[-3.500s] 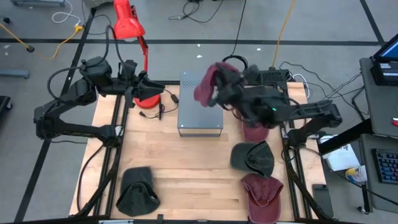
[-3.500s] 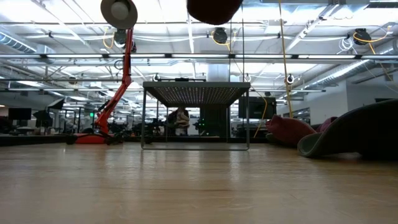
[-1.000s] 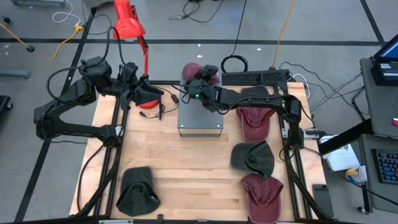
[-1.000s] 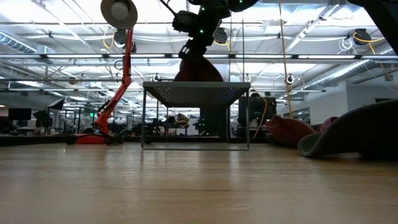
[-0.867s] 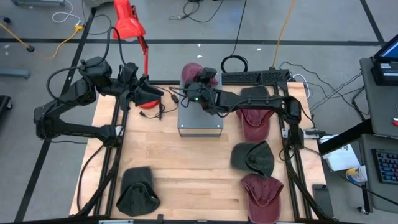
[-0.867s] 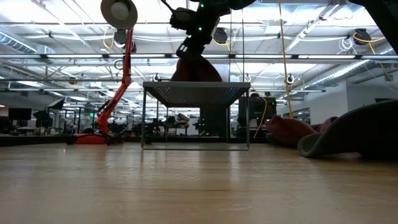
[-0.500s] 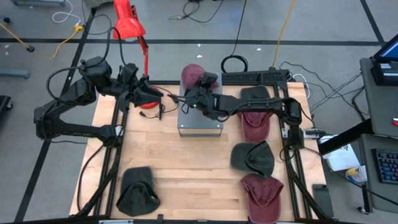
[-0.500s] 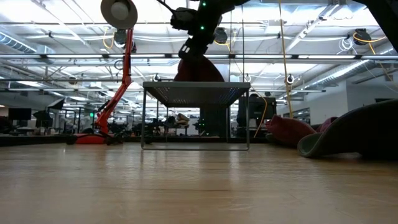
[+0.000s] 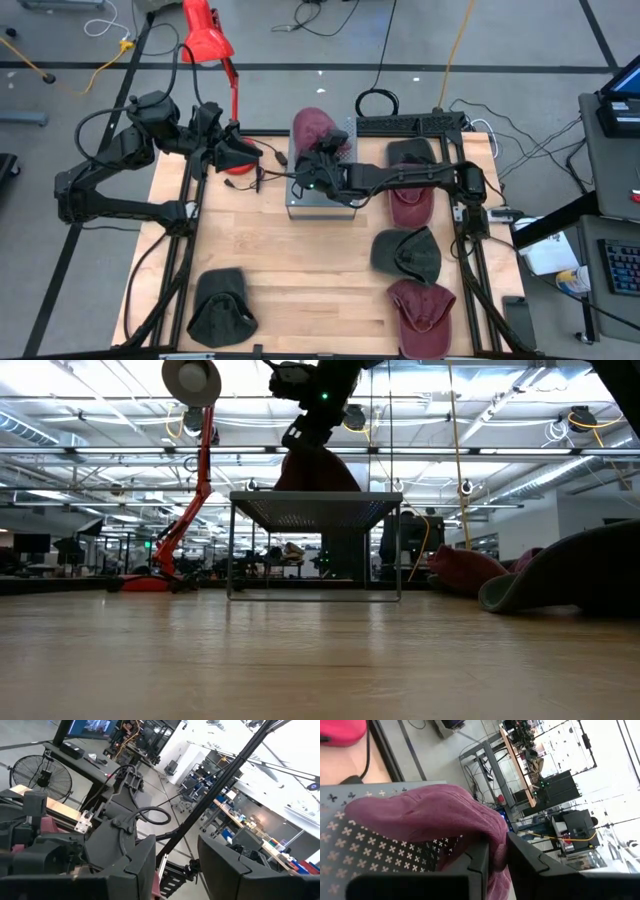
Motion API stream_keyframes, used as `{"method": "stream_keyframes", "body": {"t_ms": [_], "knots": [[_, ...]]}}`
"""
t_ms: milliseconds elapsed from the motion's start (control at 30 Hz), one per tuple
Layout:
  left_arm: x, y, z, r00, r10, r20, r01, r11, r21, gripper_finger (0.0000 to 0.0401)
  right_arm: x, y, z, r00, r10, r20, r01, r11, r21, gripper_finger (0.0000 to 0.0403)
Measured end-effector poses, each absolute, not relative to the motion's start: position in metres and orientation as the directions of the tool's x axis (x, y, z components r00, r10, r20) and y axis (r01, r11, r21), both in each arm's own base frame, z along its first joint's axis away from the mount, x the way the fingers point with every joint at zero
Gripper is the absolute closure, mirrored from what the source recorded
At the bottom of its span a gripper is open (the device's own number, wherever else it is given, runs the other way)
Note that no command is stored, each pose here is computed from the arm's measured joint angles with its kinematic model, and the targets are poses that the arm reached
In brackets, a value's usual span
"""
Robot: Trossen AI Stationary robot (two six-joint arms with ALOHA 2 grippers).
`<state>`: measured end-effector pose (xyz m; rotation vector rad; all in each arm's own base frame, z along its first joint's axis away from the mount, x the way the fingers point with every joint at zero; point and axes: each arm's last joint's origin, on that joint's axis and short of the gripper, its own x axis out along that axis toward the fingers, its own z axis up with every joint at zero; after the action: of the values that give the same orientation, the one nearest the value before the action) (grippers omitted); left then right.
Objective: Pick & Place hat
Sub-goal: Put the left red cap on the shelf
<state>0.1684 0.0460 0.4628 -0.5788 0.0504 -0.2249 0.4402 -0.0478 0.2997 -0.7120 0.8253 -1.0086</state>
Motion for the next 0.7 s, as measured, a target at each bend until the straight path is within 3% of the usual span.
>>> {"method": "stream_keyframes", "body": {"t_ms": [433,700], "knots": [[0.168,0.046,0.463,0.974,-0.225,0.016,0.197,0.812,-0.550,0.0251,0.432,-0.037,0.319,0.334,-0.910,-0.246,0.496,0.392,-0.775,0.0191],[0.168,0.046,0.463,0.975,-0.224,0.016,0.195,0.813,-0.549,0.0251,0.419,-0.023,0.341,0.380,-0.894,-0.237,0.563,0.427,-0.708,0.0168]]}}
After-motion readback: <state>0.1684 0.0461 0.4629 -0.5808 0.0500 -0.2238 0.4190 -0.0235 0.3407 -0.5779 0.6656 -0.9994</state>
